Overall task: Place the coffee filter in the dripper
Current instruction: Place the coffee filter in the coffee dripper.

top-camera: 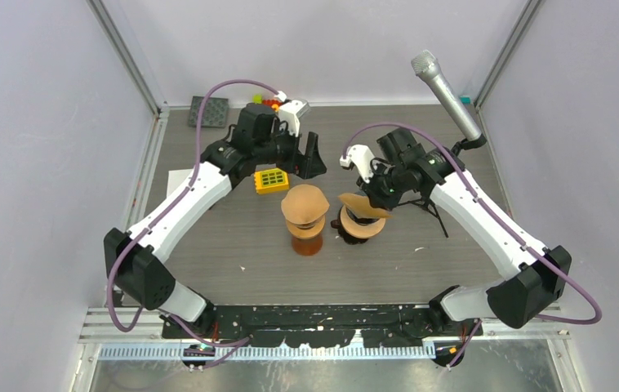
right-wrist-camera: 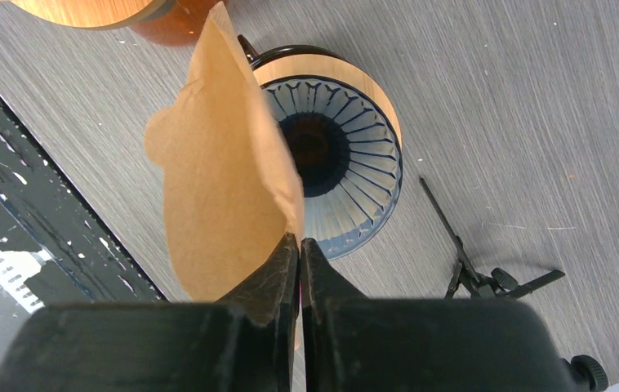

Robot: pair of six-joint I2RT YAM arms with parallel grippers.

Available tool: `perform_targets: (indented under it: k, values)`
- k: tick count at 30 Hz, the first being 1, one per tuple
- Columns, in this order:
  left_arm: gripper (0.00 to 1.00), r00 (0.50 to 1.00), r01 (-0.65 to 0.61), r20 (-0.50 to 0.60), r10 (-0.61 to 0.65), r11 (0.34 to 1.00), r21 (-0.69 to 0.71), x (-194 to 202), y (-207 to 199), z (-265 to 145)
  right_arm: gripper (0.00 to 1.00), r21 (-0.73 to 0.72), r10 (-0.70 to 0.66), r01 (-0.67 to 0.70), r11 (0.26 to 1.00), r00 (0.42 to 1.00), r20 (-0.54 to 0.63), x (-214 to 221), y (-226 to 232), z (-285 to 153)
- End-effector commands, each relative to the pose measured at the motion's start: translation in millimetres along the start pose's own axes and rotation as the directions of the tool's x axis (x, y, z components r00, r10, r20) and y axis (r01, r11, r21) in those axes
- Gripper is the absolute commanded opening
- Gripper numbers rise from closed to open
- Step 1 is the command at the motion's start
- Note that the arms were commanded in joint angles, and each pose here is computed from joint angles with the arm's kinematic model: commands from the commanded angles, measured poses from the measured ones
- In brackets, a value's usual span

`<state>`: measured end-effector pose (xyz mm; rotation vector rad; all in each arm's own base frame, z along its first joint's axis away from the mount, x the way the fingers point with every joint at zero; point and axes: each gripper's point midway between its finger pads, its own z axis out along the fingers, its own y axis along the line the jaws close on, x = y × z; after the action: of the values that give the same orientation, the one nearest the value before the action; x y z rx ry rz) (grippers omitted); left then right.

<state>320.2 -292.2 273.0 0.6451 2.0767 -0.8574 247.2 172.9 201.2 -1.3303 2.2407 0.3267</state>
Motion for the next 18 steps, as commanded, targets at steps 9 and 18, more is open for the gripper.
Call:
perform_targets:
  k: [9, 18]
  values:
    - [0.82, 1.000, 0.000, 0.001, 0.000, 1.000, -0.008, -12.8, -4.0, 3.6, 0.27, 0.041, -0.016, 0.014, 0.999, 0.998, 0.062, -13.8, -9.0, 5.7]
    - [0.82, 0.999, -0.029, -0.023, 0.029, 0.999, 0.015, -7.9, -15.2, 7.3, 0.50, 0.138, 0.116, -0.130, 0.982, 0.988, 0.104, -16.8, -18.5, -8.0]
